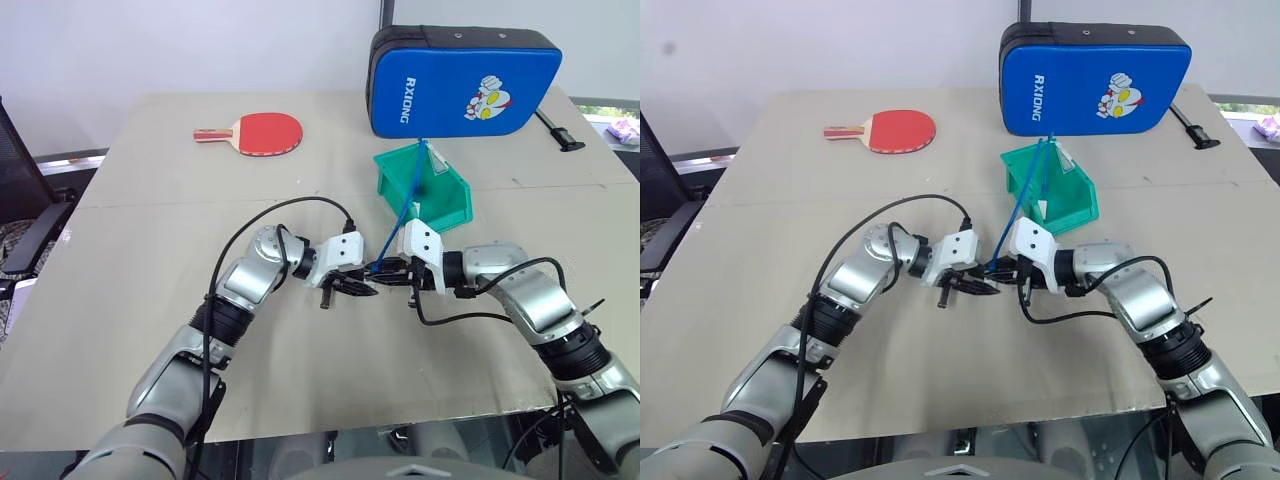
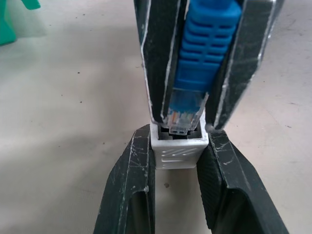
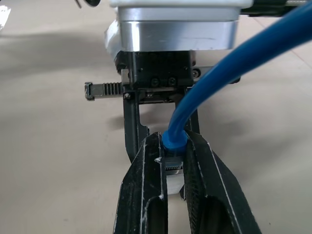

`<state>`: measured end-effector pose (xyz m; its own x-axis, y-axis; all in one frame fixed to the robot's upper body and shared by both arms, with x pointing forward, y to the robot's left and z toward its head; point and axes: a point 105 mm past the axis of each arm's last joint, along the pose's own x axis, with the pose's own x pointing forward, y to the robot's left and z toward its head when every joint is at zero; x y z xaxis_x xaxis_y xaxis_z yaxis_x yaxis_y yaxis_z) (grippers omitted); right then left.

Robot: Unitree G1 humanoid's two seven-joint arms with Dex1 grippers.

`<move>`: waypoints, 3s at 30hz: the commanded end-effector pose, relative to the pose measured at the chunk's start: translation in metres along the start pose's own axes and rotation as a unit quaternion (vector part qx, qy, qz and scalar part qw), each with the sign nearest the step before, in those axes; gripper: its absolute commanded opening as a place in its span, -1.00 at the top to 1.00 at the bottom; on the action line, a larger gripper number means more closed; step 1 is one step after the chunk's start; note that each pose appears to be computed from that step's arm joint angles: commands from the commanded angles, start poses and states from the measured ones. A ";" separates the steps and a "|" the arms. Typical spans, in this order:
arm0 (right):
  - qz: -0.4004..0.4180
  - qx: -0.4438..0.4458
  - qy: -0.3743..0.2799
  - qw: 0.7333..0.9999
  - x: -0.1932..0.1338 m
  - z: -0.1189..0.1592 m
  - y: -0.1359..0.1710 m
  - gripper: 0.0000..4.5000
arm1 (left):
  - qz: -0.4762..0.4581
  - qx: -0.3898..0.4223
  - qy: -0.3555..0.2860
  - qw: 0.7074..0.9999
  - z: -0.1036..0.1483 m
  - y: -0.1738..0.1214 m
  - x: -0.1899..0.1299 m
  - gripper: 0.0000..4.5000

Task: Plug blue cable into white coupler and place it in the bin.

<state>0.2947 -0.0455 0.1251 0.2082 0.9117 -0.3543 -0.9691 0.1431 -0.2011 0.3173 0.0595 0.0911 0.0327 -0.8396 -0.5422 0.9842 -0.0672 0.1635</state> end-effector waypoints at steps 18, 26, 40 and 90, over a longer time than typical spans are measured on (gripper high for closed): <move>0.089 -0.003 0.131 0.987 0.010 -0.056 0.014 1.00 | 0.011 0.038 -0.018 0.999 0.018 0.003 0.003 0.70; 0.125 0.038 0.150 0.980 0.018 -0.066 0.024 1.00 | 0.011 0.046 -0.012 0.999 0.015 0.001 0.006 0.70; 0.056 0.064 0.010 0.996 0.011 -0.022 0.010 1.00 | 0.052 -0.009 -0.065 0.997 0.017 -0.006 -0.010 -0.51; -0.365 0.038 0.062 0.928 -0.210 -0.040 0.012 -0.99 | 0.292 -0.189 -0.187 0.919 -0.013 -0.074 -0.102 -0.97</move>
<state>0.2456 -0.2488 0.1382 0.7858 0.5339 -0.3123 -0.6105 0.7503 -0.2536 0.2441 0.1553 0.1149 0.5876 -0.7964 -0.1430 0.8008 0.5977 -0.0388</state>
